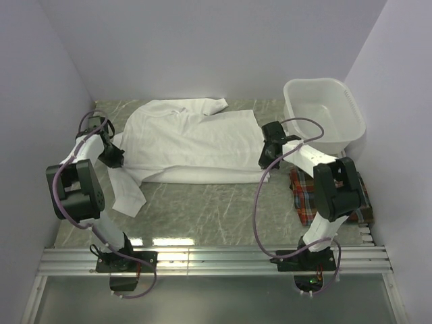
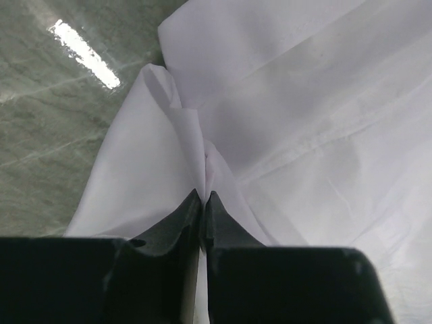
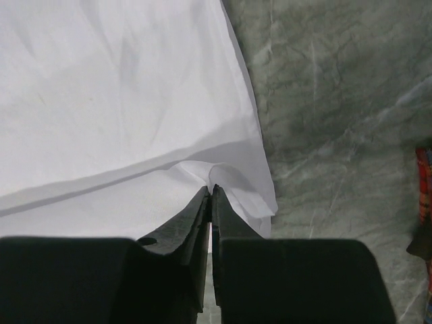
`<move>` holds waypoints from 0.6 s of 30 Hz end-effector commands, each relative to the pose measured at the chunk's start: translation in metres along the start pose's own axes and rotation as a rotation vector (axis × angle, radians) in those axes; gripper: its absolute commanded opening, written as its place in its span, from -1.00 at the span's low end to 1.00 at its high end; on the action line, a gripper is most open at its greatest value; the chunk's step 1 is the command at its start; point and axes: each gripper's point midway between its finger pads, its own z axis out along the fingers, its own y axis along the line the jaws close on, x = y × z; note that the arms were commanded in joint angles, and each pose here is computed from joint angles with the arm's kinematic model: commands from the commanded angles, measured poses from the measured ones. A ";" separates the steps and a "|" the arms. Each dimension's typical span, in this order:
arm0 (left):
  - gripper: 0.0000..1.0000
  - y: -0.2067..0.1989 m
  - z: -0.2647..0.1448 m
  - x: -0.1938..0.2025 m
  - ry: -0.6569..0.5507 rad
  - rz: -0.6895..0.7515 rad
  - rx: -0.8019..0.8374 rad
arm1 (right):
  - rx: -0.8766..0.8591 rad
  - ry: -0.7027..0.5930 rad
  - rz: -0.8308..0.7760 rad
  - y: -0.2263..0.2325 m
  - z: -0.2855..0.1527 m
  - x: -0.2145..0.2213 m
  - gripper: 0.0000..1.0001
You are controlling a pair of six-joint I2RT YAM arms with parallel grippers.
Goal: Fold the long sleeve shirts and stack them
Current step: Fold the shirt
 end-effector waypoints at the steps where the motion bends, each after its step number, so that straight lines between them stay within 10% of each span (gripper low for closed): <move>1: -0.74 -0.018 -0.001 -0.026 -0.075 0.001 0.025 | 0.034 -0.056 0.014 -0.002 0.002 -0.024 -0.77; 12: -0.11 -0.051 -0.018 -0.039 -0.106 0.020 0.115 | -0.023 -0.172 0.082 0.003 -0.021 -0.062 -0.14; 18: 0.85 -0.068 -0.071 -0.053 -0.210 0.037 0.202 | -0.184 -0.263 0.009 0.019 -0.059 -0.067 0.07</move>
